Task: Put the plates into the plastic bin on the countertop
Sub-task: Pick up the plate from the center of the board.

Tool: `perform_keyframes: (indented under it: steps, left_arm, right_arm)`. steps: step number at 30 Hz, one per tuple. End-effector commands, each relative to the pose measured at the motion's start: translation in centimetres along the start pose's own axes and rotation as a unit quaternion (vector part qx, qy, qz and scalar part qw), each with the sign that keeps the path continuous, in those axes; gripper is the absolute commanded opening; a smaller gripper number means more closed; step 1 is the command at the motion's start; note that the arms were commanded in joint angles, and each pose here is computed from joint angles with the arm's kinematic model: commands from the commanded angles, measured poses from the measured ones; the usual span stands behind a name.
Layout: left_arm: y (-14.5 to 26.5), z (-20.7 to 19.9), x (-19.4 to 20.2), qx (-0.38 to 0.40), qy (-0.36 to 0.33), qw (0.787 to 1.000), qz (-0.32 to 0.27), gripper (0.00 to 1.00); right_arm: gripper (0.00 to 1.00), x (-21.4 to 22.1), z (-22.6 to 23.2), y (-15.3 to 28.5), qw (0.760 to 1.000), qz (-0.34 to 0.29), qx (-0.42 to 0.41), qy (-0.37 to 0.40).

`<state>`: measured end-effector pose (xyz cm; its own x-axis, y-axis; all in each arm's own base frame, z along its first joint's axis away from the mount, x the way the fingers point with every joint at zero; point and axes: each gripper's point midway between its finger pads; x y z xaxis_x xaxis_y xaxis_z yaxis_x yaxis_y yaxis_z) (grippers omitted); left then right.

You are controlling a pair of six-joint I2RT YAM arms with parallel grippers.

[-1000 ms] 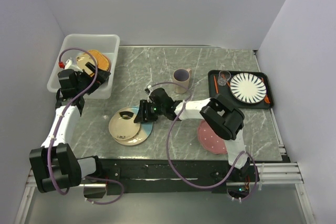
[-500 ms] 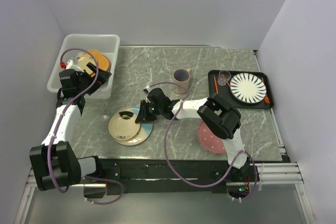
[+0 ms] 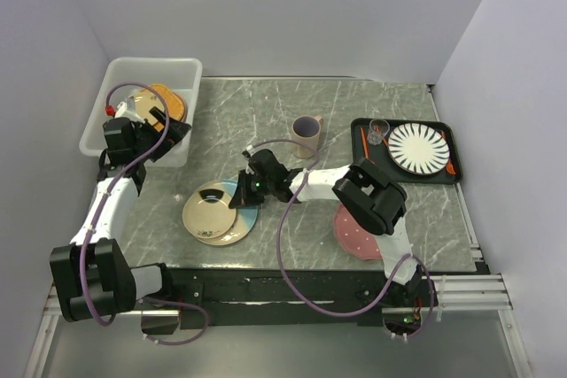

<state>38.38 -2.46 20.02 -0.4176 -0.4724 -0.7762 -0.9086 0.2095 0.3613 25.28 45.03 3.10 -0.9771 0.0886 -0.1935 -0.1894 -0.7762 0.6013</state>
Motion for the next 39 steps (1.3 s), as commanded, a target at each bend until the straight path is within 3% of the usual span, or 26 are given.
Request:
perform_keyframes:
  steps: [1, 16, 32, 39]
  left_arm:
    - [0.8, -1.2, -1.0, 0.021, -0.028, 0.999, -0.029, 0.99]
    - [1.3, -4.4, -0.7, 0.087, -0.065, 0.993, -0.037, 0.99]
    - [0.9, -8.9, 2.3, 0.185, -0.089, 0.979, 0.016, 0.99]
    - [1.1, -11.7, 4.3, 0.258, -0.088, 0.961, 0.049, 0.99]
  right_arm:
    - [0.0, -0.4, 0.3, 0.9, 1.0, -0.024, 0.006, 0.014]
    - [0.0, -3.6, 5.1, 7.2, 0.995, -0.089, -0.041, 0.034]
    - [0.0, -10.0, 3.3, 16.4, 0.978, -0.206, -0.035, 0.02]
    - [0.0, -11.6, 3.0, 19.4, 0.969, -0.242, -0.037, 0.016]
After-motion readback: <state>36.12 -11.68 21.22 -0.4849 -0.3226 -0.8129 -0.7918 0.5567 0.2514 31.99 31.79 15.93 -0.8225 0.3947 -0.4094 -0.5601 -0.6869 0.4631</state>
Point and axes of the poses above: each gripper's point midway between its finger pads, its own y axis back along the fingers, its own z axis along the line the jaws close on, x = y × z, and after that the axes turned 13 degrees about -y, right-handed
